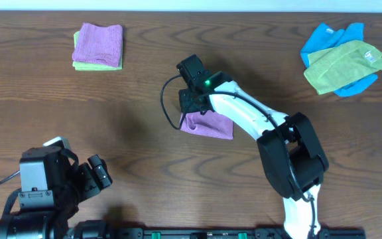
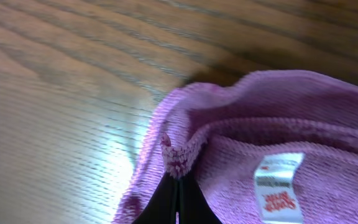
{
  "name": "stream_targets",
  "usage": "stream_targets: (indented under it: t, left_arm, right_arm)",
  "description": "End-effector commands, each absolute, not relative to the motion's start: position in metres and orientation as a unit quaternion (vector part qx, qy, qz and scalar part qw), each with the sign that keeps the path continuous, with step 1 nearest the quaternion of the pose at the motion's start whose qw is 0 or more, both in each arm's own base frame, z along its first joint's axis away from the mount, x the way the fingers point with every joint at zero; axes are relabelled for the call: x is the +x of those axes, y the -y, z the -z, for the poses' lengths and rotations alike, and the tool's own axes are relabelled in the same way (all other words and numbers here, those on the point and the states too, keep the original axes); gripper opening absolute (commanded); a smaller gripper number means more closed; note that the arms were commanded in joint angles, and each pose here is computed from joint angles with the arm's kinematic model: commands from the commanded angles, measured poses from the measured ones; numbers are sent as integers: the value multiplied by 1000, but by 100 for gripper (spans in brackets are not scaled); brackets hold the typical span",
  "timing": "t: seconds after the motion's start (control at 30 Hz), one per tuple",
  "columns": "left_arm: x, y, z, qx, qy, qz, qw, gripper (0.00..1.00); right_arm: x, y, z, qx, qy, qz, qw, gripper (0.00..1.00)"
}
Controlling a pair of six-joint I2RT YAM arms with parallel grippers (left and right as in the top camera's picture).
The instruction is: Fold the cloth
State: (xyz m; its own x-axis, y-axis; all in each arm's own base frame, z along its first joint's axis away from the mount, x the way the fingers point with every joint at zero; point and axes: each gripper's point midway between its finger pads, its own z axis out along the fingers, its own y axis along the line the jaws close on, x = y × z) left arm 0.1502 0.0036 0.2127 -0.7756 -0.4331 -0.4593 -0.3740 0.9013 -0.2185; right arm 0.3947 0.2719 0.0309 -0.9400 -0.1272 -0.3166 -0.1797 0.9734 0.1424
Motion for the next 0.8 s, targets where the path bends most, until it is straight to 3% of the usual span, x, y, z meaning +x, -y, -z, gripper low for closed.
stream_targets:
  t: [0.0,0.5,0.6,0.67,0.77]
  left_arm:
    - [149,-5,-210,-217,-941,53,254,95]
    - [150,-6,-210,-217,-941,52,255,95]
    - [150,-6,-210,-217,-941,51,255,95]
    - [150,-7,-210,-218,-941,47,256,95]
    - [149,-10,-210,-220,-940,39,257,95]
  right_arm:
    - [411,-263,-58,-48,-976,-62,201,2]
    - [448,-282,-82,-41,-952,-101,288,2]
    - [448,-281,-81,-41,-952,-99,287,17]
    - [447,-281,-80,-41,-953,-97,284,2]
    - [442,-278,-77,-42,-957,-91,274,2]
